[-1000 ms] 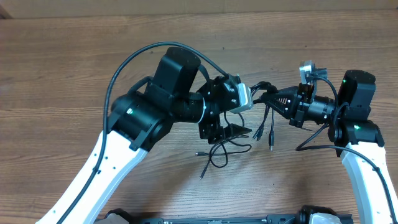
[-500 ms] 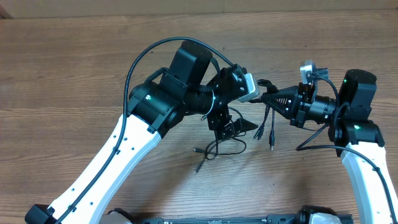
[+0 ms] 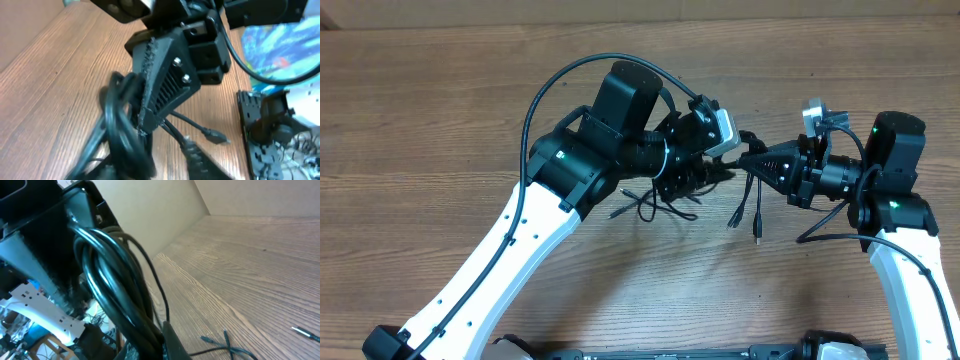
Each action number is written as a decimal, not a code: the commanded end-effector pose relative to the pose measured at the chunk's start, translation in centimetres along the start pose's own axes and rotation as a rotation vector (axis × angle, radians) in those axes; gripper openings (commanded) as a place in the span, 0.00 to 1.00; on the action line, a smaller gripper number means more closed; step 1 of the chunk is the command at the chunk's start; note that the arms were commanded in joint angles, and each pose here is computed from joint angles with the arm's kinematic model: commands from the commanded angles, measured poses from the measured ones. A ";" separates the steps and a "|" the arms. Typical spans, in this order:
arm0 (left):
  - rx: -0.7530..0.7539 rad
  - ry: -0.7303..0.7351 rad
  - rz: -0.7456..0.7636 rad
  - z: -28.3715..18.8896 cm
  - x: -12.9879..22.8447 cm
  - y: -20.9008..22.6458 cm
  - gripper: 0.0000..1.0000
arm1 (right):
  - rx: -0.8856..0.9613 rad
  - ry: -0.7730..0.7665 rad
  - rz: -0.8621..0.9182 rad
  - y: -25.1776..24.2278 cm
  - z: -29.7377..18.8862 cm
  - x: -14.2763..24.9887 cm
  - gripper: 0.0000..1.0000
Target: Untangle cables
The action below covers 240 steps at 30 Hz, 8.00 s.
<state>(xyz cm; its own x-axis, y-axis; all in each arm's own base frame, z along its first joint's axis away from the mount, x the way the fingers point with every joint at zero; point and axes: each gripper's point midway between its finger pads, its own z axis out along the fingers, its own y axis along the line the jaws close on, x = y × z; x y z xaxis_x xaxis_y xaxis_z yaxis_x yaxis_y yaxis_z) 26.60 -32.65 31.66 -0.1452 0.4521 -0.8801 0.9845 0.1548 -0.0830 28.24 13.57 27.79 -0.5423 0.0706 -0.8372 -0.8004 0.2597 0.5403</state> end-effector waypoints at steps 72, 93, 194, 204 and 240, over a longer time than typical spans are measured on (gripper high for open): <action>-0.170 -0.174 -0.409 -1.0 -4.2 4.3 0.04 | 0.052 0.036 -0.116 -0.7 -0.1 1.4 0.04; -0.106 0.021 -0.510 -0.4 0.6 2.0 0.04 | 0.206 0.036 -0.222 -3.4 -0.4 0.2 0.63; -0.214 -0.004 -0.315 0.0 -0.6 3.3 0.04 | 0.277 -0.007 -0.093 -4.5 -0.5 -0.9 0.61; -0.201 -0.019 -0.310 0.1 -1.0 3.2 0.04 | 0.213 -0.006 -0.093 -3.5 -0.3 -0.9 0.60; -0.244 -0.009 -0.452 0.4 -0.5 3.2 0.04 | 0.263 -0.012 -0.110 -4.3 -0.5 -1.2 0.63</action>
<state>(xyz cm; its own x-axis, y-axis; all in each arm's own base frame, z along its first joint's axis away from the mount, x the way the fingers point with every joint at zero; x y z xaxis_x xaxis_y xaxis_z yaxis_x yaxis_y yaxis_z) 30.93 -31.99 30.35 -0.5535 0.2937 -0.7794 0.7539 0.5744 -0.3189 32.06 11.92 25.97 -0.4691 0.0410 -0.8822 -0.7494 0.5100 0.4222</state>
